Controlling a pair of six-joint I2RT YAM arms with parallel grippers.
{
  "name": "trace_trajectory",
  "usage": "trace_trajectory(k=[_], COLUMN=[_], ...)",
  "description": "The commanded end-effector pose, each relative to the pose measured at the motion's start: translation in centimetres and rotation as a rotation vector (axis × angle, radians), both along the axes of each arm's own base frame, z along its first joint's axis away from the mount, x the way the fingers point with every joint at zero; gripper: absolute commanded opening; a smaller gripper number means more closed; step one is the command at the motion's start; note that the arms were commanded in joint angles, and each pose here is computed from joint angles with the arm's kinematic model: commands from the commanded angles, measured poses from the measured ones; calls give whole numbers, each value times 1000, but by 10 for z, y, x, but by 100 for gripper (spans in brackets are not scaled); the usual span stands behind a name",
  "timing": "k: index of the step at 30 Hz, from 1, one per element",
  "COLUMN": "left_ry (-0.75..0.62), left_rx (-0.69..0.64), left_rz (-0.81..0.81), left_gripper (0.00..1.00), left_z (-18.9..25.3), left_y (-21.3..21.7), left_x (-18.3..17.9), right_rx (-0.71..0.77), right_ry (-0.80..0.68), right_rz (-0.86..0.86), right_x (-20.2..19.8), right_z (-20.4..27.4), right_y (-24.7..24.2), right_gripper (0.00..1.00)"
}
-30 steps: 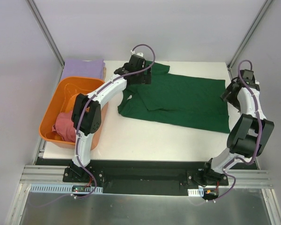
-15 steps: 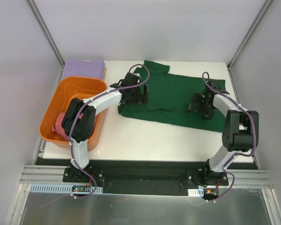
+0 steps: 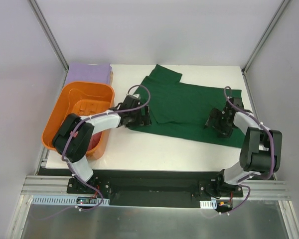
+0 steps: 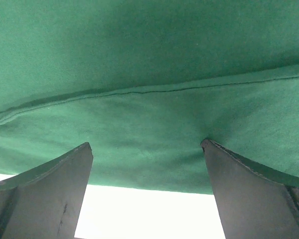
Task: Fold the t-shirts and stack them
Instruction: Fold the flattened tshirt in 1/3 of the way
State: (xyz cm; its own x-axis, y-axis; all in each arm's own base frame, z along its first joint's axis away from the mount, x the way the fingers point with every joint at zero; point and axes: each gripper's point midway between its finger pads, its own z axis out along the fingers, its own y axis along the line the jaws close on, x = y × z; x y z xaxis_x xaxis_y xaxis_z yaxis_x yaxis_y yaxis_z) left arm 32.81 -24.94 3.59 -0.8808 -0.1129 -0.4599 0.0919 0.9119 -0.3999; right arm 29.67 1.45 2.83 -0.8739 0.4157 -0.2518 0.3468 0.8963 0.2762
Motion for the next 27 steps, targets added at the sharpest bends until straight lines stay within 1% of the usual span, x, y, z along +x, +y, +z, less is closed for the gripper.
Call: trace_trajectory(k=[1, 6, 9, 11, 14, 16, 19, 23, 25, 27], left_ry=[118, 129, 163, 154, 152, 134, 67, -34, -82, -119], left_rx=[2, 25, 31, 43, 24, 21, 11, 14, 25, 56], left_rz=[4, 19, 19, 12, -17, -37, -79, -181, -189, -186], left_gripper=[99, 99, 99, 99, 99, 99, 99, 99, 99, 98], left_z=[-17, -16, -16, -14, -6, 2, 22, 50, 60, 64], left_y=[9, 18, 20, 20, 14, 10, -2, -23, -32, -38], left_x=[-61, -121, -155, -170, -186, -190, -186, -184, -174, -162], right_rx=[21, -15, -34, -46, -63, -71, -61, -2, 45, 60], right_ry=[58, 49, 46, 40, -1, -35, -108, -211, -256, -258], right_rz=[-47, -98, -106, -118, -123, -114, -88, -48, -31, -26], right_x=[-40, -63, -70, -75, -82, -84, -82, -77, -74, -77], right_z=[-7, -6, -5, -2, 7, 13, 25, 33, 35, 33], right_y=[-7, -16, -19, -20, -21, -21, -17, -2, 7, 10], right_gripper=[96, 96, 96, 96, 96, 96, 96, 96, 96, 96])
